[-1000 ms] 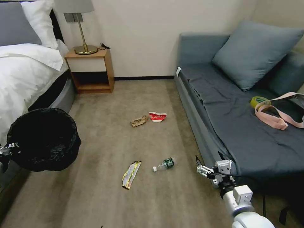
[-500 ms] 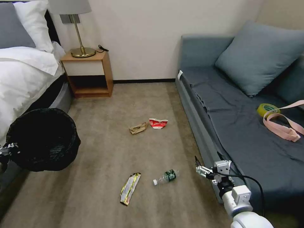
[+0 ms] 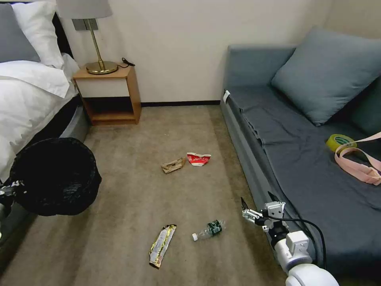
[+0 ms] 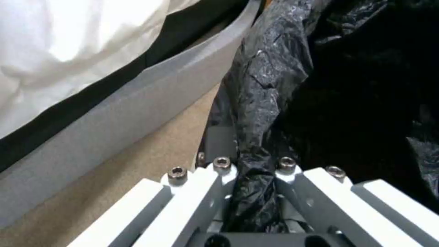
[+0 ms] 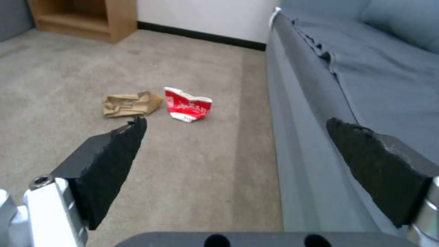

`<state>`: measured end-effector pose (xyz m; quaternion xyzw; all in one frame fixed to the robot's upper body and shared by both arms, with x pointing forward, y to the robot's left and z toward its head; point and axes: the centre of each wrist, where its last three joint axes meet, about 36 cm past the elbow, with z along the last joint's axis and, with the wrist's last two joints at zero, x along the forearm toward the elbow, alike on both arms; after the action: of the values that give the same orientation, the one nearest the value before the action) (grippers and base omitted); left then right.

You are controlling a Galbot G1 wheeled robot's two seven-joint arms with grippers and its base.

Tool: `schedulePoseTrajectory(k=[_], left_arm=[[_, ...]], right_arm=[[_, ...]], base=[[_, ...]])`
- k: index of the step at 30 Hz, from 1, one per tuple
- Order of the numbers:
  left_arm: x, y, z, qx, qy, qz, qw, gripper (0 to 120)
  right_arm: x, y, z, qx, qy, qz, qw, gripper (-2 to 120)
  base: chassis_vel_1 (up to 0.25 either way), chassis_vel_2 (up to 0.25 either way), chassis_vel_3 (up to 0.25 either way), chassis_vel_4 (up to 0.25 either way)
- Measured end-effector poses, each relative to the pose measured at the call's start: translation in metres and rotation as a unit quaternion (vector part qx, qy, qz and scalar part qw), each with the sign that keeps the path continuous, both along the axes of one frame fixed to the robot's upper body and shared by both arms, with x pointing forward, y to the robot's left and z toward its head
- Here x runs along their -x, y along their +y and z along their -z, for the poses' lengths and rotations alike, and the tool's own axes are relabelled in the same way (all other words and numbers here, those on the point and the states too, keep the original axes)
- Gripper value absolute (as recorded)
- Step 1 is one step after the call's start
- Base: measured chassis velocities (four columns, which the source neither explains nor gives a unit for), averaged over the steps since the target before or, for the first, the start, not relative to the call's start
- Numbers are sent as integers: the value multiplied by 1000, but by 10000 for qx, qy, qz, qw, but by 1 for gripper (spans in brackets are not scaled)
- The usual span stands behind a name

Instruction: Pick up the trash bin, then pick up the garbage on the floor and place it into the trash bin.

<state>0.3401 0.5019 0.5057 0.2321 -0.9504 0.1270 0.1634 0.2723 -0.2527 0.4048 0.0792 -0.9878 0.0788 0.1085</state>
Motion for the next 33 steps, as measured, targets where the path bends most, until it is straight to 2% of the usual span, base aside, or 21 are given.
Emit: schedulePoseTrajectory(k=[4, 6, 8, 10, 11, 14, 15, 18, 20, 22, 24, 25, 28, 30, 33], left_arm=[[-2, -1, 2, -5, -1, 66, 10000, 2], [-2, -5, 5, -50, 9, 240, 9997, 2], [-2, -6, 5, -57, 12, 265, 9996, 2], [-1, -12, 9, -91, 26, 422, 9991, 2], [-1, -12, 9, -91, 26, 422, 9991, 2], [0, -17, 14, -86, 19, 475, 9988, 2], [0, -17, 14, -86, 19, 475, 9988, 2], [2, -22, 16, -69, -40, 500, 9987, 2], [2, -24, 15, -65, -55, 511, 9987, 2], [1, -30, 13, -70, -115, 576, 9982, 2], [1, -37, 12, -86, -179, 665, 9976, 2], [1, -37, 12, -86, -179, 665, 9976, 2], [4, -37, 13, -88, -212, 697, 9973, 2], [5, -37, 13, -94, -220, 692, 9973, 2], [10, -31, 14, -94, -268, 684, 9973, 2]], right_arm=[[-16, -9, -2, 267, -73, -251, 9993, 100], [-46, -23, -7, 728, -202, -613, 9953, 100], [-49, -24, -7, 760, -201, -645, 9948, 100], [-72, -28, -4, 986, -115, -859, 9913, 100], [-72, -28, -4, 986, -115, -859, 9913, 100], [-95, -31, -2, 1333, 95, -1283, 9827, 100], [-95, -31, -2, 1333, 95, -1283, 9827, 100], [-123, -30, -3, 1615, 253, -1813, 9697, 100], [-127, -29, -2, 1656, 288, -1902, 9672, 100], [-138, -23, 1, 1743, 472, -2253, 9574, 100], [-162, -11, -9, 1812, 681, -2804, 9401, 100], [-162, -11, -9, 1812, 681, -2804, 9401, 100], [-181, 10, -7, 1819, 1186, -3569, 9085, 100], [-184, 14, -6, 1812, 1288, -3689, 9025, 100], [-207, 40, -10, 1867, 1717, -4171, 8728, 100]], base=[[0, 0, 0, 0], [0, 0, 0, 0], [0, 0, 0, 0], [0, 0, 0, 0], [0, 0, 0, 0], [0, 0, 0, 0], [0, 0, 0, 0], [0, 0, 0, 0], [0, 0, 0, 0], [0, 0, 0, 0], [0, 0, 0, 0], [0, 0, 0, 0], [0, 0, 0, 0], [0, 0, 0, 0], [0, 0, 0, 0]])
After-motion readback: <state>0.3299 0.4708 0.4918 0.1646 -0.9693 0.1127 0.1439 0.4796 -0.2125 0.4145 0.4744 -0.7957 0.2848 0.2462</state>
